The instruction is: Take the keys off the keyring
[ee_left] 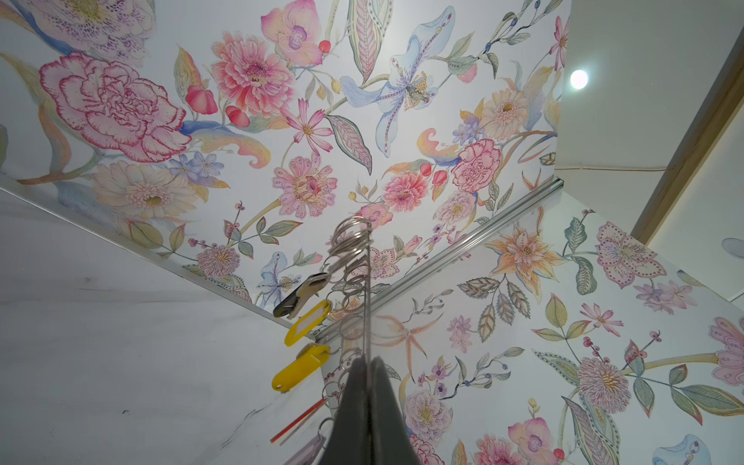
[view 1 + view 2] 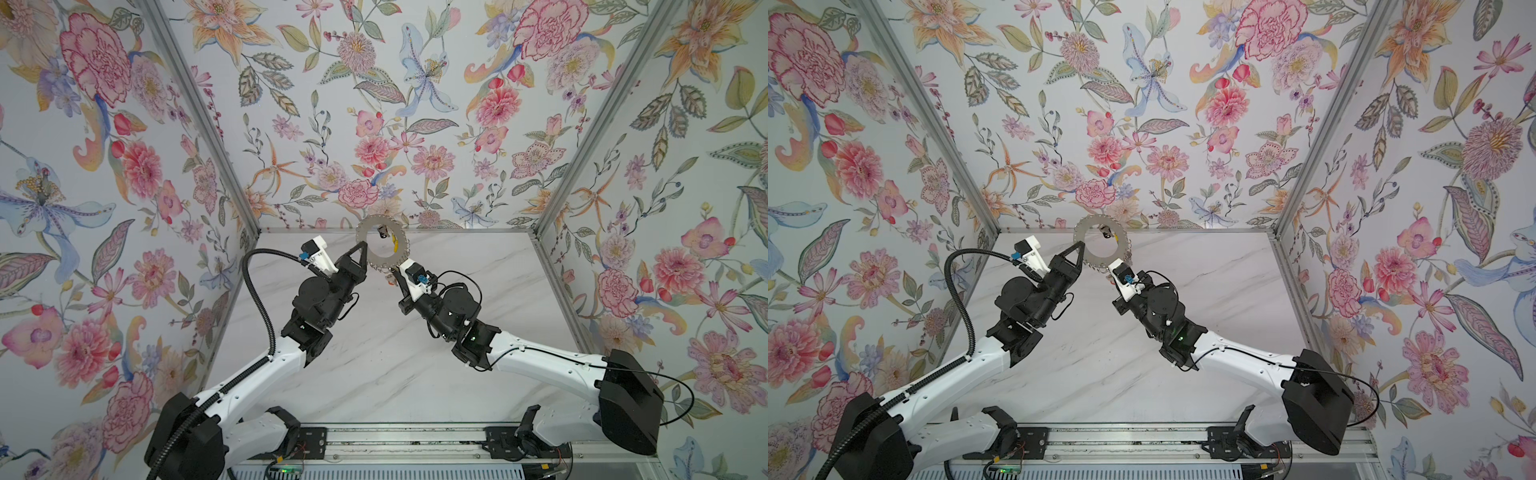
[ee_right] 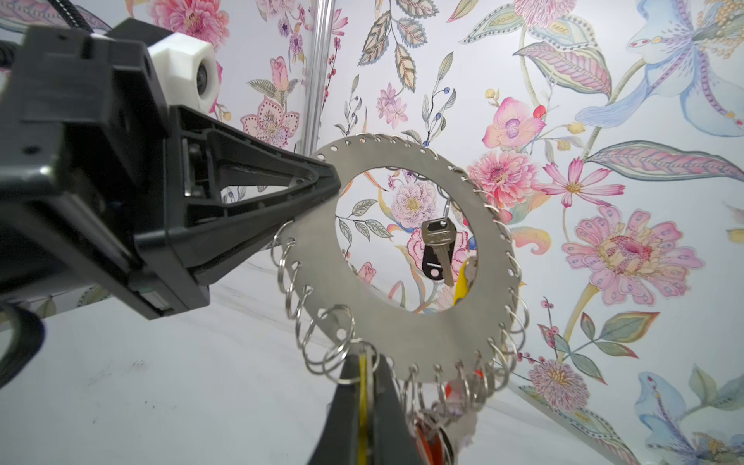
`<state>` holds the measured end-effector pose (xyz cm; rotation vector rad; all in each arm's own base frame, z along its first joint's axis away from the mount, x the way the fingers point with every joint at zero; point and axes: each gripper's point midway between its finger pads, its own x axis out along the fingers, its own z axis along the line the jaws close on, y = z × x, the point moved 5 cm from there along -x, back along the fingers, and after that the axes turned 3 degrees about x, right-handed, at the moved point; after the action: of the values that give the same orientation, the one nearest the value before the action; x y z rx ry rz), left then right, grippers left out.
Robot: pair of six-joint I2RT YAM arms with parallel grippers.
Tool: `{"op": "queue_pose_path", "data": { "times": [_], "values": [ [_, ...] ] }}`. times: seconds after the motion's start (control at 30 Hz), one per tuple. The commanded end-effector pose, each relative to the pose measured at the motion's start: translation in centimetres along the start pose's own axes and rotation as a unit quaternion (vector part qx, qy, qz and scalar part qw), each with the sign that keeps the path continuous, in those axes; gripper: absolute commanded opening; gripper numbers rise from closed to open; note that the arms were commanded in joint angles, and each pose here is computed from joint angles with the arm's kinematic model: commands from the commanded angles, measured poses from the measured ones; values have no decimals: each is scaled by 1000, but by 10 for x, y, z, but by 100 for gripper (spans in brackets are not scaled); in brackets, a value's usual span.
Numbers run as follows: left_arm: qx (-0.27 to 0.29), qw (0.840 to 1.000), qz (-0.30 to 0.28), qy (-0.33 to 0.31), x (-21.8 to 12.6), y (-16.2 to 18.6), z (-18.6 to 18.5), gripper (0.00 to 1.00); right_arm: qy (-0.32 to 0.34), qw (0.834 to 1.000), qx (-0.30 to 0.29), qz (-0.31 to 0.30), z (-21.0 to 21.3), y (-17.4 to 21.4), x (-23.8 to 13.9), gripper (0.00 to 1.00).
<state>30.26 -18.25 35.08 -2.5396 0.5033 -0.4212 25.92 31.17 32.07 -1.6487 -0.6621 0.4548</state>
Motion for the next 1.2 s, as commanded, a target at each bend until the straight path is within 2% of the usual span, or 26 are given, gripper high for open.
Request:
{"op": "queue_pose_path", "data": {
  "times": [0.0,0.23,0.77,0.9,0.97,1.03,1.17],
  "values": [
    [-23,999,-15,37,-3,-3,-13,8,10,999,-40,-10,-14,-27,-3,0],
    [-34,999,13,40,-2,9,-8,18,-9,996,-84,-12,-23,-43,-1,0],
    [-25,997,57,37,-13,23,-3,34,-37,991,-126,-11,-44,-55,-11,0],
    [22,997,67,32,-15,19,-9,37,-50,989,-139,-11,-43,-56,-17,0],
    [67,994,76,31,-14,14,-17,42,-59,988,-143,-10,-42,-56,-20,0],
    [124,988,89,28,-11,9,-26,45,-64,987,-149,-10,-43,-56,-22,0],
    [254,960,112,24,-6,-7,-44,53,-73,984,-160,-7,-45,-56,-26,0]
  ]
}}
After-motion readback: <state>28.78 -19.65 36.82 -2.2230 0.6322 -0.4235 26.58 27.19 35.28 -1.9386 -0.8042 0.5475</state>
